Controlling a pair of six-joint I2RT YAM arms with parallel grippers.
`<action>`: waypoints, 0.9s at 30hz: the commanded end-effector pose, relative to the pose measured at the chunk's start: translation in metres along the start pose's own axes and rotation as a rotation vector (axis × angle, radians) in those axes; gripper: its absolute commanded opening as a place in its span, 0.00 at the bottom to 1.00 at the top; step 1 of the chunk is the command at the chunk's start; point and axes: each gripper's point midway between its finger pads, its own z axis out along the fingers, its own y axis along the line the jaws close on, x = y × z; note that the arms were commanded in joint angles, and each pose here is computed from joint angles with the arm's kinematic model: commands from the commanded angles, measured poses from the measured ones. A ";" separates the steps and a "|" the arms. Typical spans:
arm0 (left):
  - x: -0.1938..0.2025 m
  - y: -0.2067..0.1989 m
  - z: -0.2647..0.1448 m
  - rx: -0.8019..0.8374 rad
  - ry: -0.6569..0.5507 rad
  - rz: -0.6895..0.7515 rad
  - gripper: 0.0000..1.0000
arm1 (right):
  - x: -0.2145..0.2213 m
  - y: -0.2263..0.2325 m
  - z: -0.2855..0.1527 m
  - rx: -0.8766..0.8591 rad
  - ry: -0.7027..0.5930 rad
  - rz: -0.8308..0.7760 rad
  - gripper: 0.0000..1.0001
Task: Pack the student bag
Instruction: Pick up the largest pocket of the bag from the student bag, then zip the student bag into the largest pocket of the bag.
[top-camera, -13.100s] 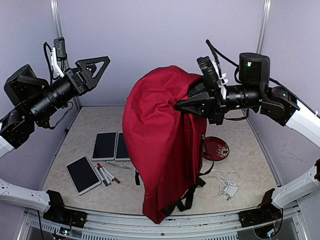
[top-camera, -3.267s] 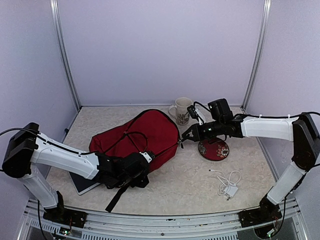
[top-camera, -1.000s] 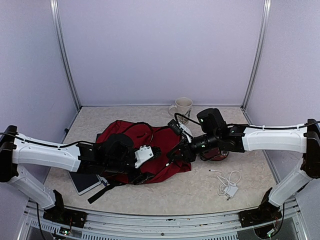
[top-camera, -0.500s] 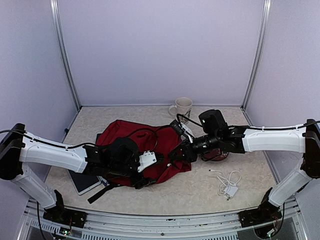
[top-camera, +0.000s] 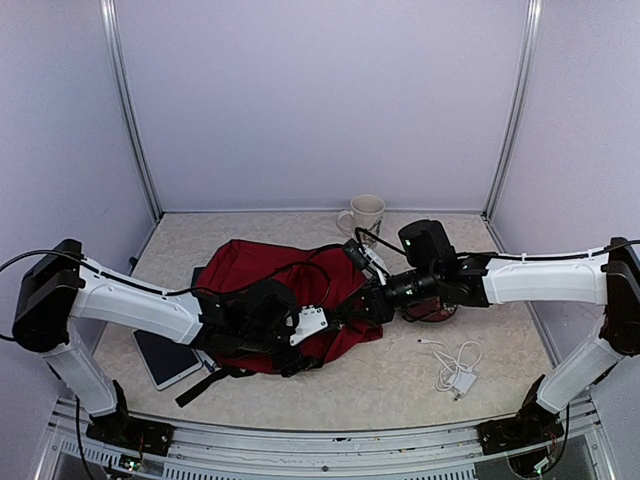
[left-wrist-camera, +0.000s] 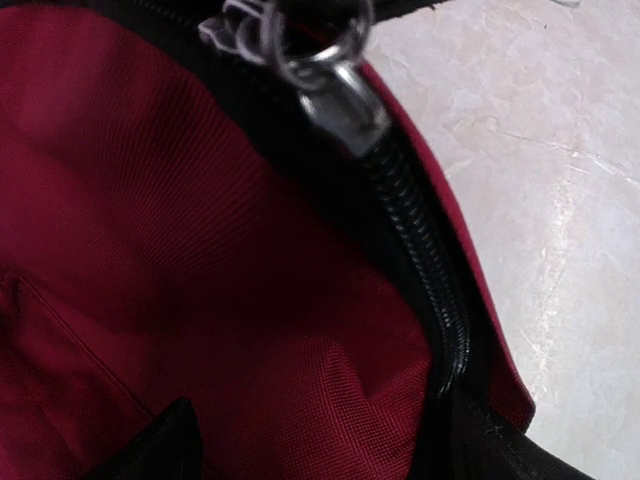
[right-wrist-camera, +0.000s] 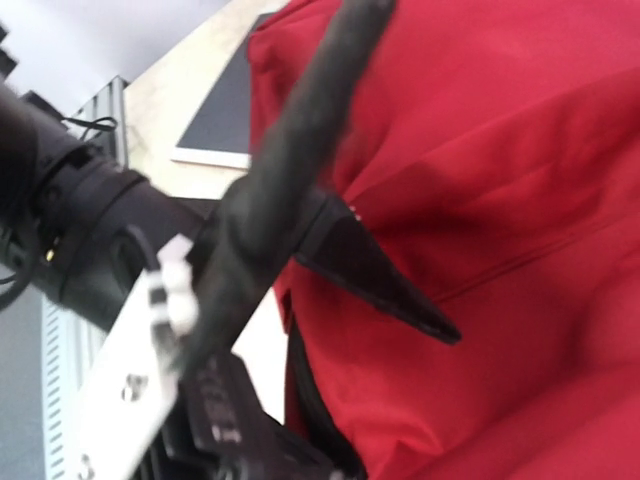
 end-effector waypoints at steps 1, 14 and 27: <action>0.026 0.012 0.019 -0.092 0.123 0.019 0.82 | -0.007 0.000 -0.004 -0.010 -0.034 -0.003 0.00; 0.052 0.049 0.008 -0.261 0.204 -0.107 0.05 | -0.006 -0.042 -0.046 0.157 -0.076 0.060 0.00; 0.047 0.044 -0.024 -0.303 0.156 -0.073 0.00 | -0.045 -0.135 -0.111 0.421 -0.170 0.107 0.00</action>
